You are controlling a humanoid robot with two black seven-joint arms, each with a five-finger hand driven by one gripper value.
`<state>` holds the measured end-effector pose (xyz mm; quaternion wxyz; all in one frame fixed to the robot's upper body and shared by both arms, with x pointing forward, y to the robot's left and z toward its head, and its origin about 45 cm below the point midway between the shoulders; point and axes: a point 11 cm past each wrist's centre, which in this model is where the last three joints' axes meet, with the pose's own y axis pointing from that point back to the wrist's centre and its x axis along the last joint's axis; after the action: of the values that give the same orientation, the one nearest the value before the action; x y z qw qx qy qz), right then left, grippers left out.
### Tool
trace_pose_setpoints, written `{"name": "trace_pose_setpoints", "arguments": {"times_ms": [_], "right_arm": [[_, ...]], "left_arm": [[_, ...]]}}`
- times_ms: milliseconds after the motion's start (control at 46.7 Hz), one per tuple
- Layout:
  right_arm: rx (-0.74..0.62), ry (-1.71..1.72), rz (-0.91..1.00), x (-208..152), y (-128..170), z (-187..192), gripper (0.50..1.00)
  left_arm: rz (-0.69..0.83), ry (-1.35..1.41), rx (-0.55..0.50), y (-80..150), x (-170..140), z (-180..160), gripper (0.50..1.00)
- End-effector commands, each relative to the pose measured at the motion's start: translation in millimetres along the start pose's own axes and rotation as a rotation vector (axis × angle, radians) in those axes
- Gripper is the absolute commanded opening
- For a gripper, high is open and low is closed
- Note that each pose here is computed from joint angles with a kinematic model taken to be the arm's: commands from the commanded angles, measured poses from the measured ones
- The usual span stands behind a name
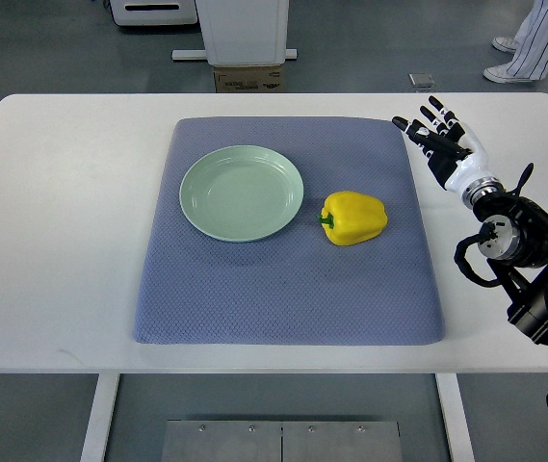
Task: Place yellow pepper on plate with right hand
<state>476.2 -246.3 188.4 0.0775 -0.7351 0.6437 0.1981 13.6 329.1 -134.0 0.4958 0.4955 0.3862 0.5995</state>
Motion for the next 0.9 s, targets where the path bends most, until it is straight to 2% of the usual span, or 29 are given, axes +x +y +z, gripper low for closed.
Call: {"name": "trace_pose_setpoints", "arguments": {"times_ms": [0,878], "right_arm": [[0.000,-0.001,-0.001,-0.5,0.0,0.3,1.000],[0.026,0.002,-0.013,-6.6,-4.9,-12.1,1.000]], "left_arm": [[0.001,0.000,0.000,0.0,0.5,-0.1,1.000],[0.000,0.000,0.000,0.0,-0.1,-0.1,1.000]]}}
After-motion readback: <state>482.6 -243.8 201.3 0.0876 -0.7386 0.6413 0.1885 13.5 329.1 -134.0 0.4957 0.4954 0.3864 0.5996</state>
